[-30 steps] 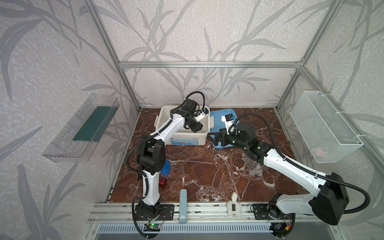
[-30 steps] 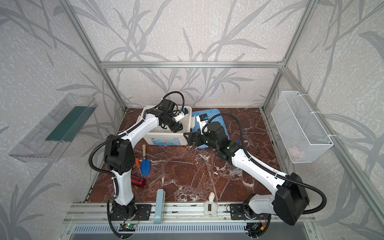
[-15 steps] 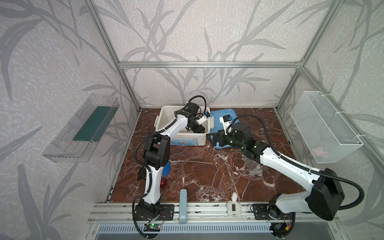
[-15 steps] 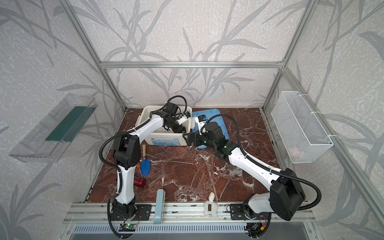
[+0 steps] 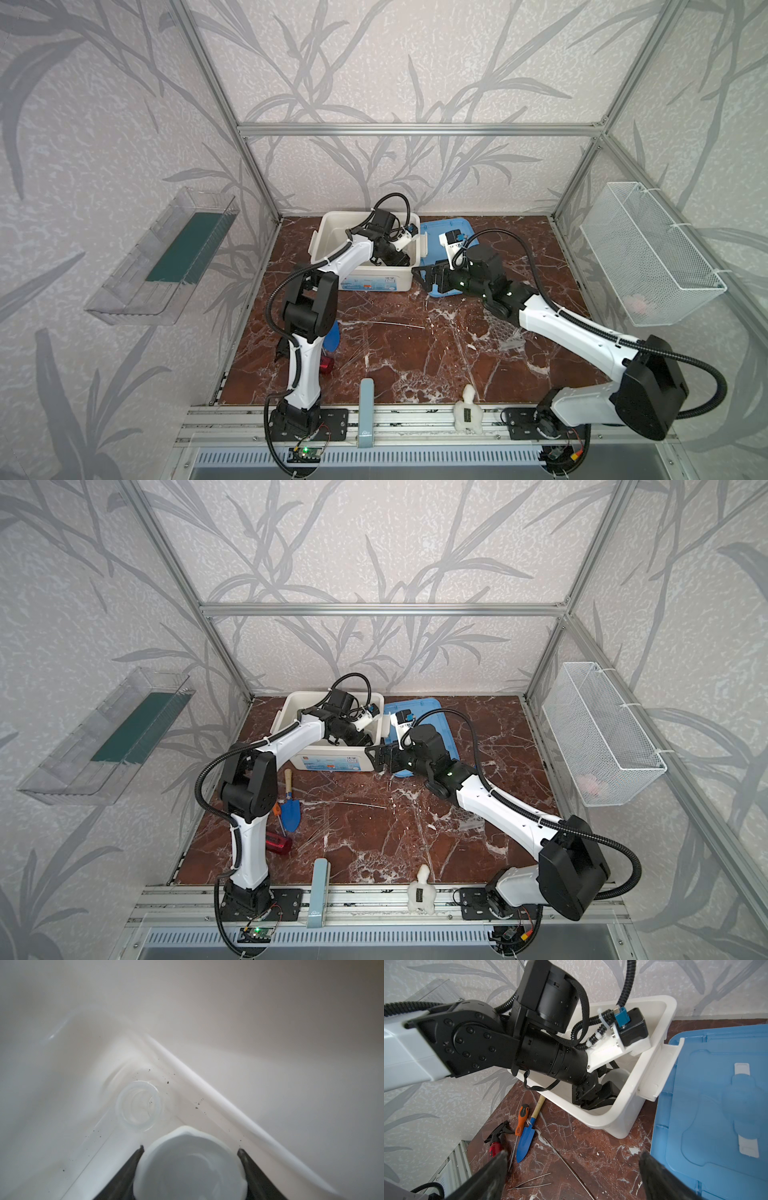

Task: Organize the chemistry lab equipment
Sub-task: 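Lower the porcelain dish into the bin and open the left gripper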

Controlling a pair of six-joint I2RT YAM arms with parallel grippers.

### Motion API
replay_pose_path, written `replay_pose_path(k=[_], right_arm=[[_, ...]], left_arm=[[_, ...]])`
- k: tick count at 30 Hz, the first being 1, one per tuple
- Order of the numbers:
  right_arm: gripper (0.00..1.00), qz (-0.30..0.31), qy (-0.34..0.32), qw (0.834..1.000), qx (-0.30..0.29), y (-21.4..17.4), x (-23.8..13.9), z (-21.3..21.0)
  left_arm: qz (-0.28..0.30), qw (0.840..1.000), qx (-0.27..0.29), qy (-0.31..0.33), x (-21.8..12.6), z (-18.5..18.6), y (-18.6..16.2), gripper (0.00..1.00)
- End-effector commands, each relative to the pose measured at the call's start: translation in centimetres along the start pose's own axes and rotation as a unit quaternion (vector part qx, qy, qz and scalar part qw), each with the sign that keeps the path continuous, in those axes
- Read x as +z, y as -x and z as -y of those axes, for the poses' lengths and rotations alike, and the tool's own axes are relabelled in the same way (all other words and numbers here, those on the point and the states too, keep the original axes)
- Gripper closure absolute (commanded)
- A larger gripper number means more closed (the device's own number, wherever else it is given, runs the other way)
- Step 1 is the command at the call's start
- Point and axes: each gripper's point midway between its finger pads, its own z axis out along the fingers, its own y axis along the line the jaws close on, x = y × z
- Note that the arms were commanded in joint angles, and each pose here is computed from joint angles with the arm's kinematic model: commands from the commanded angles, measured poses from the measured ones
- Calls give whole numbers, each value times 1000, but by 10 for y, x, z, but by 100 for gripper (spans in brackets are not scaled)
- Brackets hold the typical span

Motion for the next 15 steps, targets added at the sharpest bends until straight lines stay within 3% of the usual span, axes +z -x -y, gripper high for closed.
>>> replay_pose_path(k=[1, 7, 11, 15], right_arm=[[3, 5, 9, 1000, 5, -1, 3, -3], [3, 3, 9, 1000, 6, -3, 5, -2], [3, 2, 10, 1000, 5, -3, 5, -2], [3, 1, 10, 1000, 8, -4, 7, -2]], left_arm=[[-27, 1000, 3, 11, -10, -6, -17, 49], [-70, 997, -4, 16, 1, -13, -39, 49], [-63, 998, 1, -20, 6, -2, -37, 48], [-91, 995, -5, -39, 14, 2, -47, 44]])
